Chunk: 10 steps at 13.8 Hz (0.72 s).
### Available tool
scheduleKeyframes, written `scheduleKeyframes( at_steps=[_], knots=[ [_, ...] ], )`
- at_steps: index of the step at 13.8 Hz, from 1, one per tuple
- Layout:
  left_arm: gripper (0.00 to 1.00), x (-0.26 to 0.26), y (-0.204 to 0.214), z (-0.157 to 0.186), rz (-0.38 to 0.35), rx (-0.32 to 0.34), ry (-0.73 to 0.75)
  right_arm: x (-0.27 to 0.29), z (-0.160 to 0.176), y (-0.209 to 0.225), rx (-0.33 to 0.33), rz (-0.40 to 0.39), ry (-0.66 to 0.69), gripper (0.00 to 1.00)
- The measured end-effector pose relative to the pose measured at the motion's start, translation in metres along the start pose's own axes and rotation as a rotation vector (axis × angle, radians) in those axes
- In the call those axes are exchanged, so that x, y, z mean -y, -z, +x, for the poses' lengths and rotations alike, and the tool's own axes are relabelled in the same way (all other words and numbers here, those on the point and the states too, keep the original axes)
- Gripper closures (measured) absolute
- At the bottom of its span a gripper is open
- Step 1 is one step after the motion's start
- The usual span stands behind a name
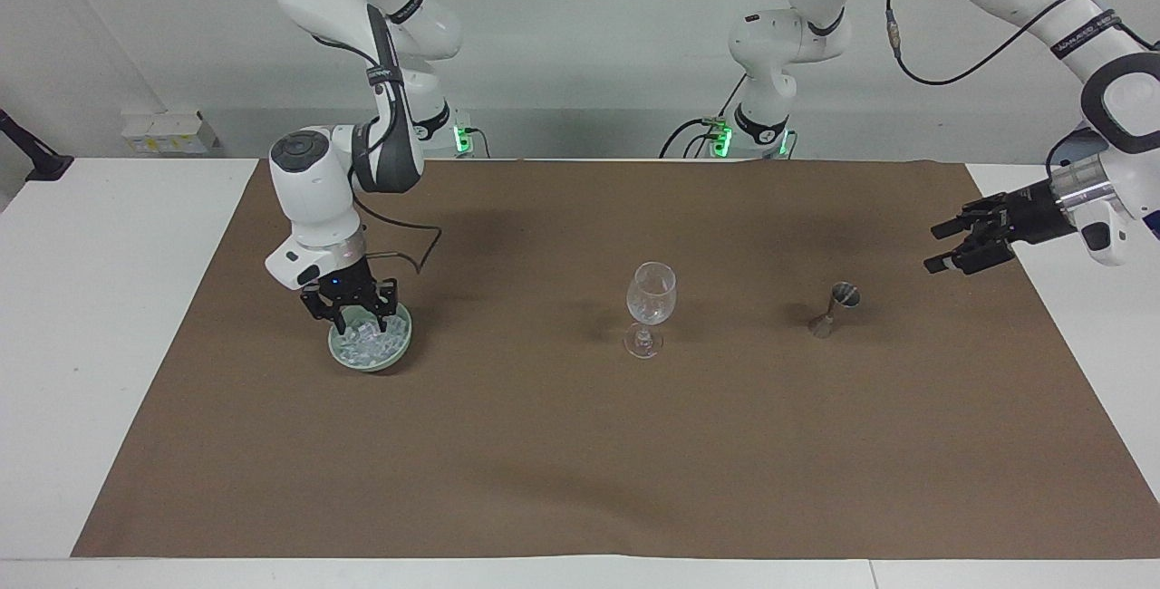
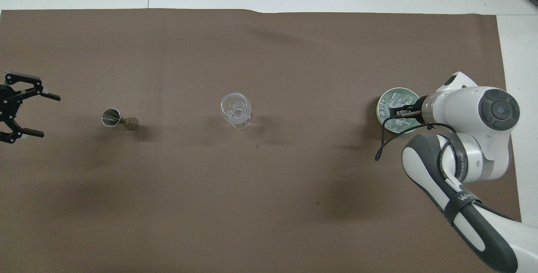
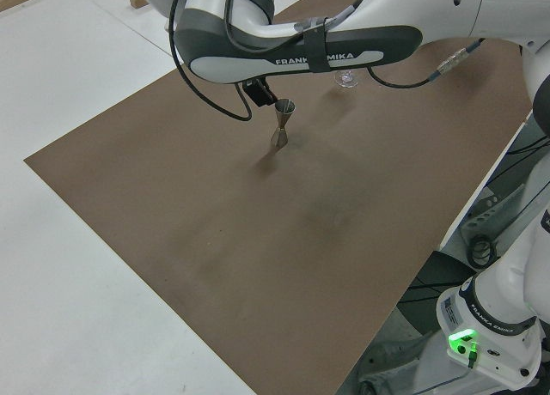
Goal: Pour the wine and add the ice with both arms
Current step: 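Close the right gripper on ice inside the ice cup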
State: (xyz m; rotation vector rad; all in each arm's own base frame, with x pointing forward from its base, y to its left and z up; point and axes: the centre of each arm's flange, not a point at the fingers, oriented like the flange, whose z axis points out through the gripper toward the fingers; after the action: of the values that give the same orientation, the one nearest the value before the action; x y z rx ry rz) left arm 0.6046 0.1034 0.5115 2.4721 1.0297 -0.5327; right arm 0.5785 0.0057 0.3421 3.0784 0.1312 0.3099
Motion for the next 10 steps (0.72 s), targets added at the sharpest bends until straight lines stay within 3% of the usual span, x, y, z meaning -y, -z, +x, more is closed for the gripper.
scheduleKeyframes(
  at_steps=[6,8,9,10],
  knots=[
    [0.00,-0.045,0.030,-0.077,0.130,-0.151,-0.260,0.001,0.001,-0.004,-0.007,0.002,0.001,0.36],
    [0.00,-0.058,0.033,-0.099,0.173,-0.189,-0.327,0.001,0.001,-0.005,-0.005,0.003,0.001,0.50],
    [0.00,-0.062,0.036,-0.110,0.190,-0.207,-0.364,0.001,0.001,-0.005,-0.006,0.003,0.001,0.52],
    [0.00,-0.064,0.041,-0.121,0.203,-0.225,-0.403,0.001,0.001,-0.005,-0.006,0.003,0.001,0.63]
  ],
)
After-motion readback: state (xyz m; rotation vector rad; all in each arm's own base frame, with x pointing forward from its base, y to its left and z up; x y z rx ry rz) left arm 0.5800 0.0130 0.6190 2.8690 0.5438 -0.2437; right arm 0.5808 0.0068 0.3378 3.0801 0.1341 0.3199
